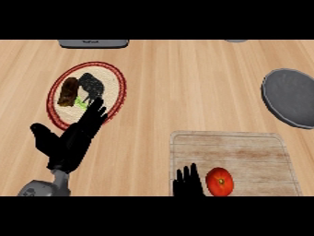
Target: Pick the tomato from the cutting board and place it in the pan
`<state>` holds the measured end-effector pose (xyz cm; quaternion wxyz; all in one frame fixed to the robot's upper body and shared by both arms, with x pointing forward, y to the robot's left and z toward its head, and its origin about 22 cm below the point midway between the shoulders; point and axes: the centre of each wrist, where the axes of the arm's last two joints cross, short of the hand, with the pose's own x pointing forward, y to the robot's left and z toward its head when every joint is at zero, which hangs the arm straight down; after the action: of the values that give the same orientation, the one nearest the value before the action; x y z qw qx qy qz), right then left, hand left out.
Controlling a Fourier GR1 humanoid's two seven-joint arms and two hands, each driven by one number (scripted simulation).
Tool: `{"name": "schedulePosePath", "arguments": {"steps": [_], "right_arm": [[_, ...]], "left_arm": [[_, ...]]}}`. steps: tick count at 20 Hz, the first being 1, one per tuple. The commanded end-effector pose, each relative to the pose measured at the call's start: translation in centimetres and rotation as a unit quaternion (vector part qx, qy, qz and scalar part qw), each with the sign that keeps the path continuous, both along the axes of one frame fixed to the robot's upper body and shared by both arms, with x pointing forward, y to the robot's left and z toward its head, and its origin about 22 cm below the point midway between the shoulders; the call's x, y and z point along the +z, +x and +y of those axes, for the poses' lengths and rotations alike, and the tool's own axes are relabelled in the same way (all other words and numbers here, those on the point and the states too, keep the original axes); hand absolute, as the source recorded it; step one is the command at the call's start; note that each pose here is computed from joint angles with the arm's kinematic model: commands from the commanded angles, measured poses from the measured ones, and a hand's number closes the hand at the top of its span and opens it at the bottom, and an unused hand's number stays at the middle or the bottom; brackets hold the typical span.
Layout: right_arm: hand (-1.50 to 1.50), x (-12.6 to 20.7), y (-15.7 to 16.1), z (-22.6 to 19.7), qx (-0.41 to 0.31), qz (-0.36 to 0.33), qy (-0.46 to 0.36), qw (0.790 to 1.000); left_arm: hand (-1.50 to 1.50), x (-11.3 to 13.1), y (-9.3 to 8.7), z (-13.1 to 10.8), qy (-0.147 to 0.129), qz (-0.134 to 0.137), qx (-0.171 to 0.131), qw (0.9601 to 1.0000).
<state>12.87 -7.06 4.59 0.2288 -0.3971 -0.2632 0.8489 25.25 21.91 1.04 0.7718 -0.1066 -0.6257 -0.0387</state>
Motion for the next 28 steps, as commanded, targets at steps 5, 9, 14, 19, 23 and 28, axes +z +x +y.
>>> {"name": "schedulePosePath", "arguments": {"steps": [5, 9, 14, 19, 23, 28], "right_arm": [[-1.50, -1.1, -0.8, -2.2, 0.007, -0.044, -0.041, 0.998], [-1.50, -1.4, 1.9, -2.9, 0.007, -0.049, -0.036, 0.998], [-1.50, -2.3, 2.6, -3.1, 0.002, -0.063, -0.043, 0.997], [1.50, -1.7, 2.9, -2.9, 0.035, -0.042, -0.021, 0.998], [1.50, -3.6, 4.1, -3.1, 0.096, -0.067, -0.040, 0.992], [1.50, -1.2, 8.9, -3.7, -0.147, -0.067, 0.133, 0.978]], "left_arm": [[0.00, 0.9, 1.2, -0.4, 0.000, -0.003, 0.007, 1.0000], [0.00, -1.1, -0.5, 1.6, 0.001, -0.001, 0.012, 0.9999], [0.00, 1.6, 1.5, -1.2, 0.007, 0.000, 0.005, 1.0000], [0.00, -0.6, 0.5, -1.2, 0.006, 0.001, -0.003, 1.0000], [0.00, -0.9, -0.4, -1.2, 0.007, -0.010, 0.008, 0.9999], [0.00, 0.1, -0.2, 0.5, 0.001, -0.003, 0.017, 0.9999]]}}
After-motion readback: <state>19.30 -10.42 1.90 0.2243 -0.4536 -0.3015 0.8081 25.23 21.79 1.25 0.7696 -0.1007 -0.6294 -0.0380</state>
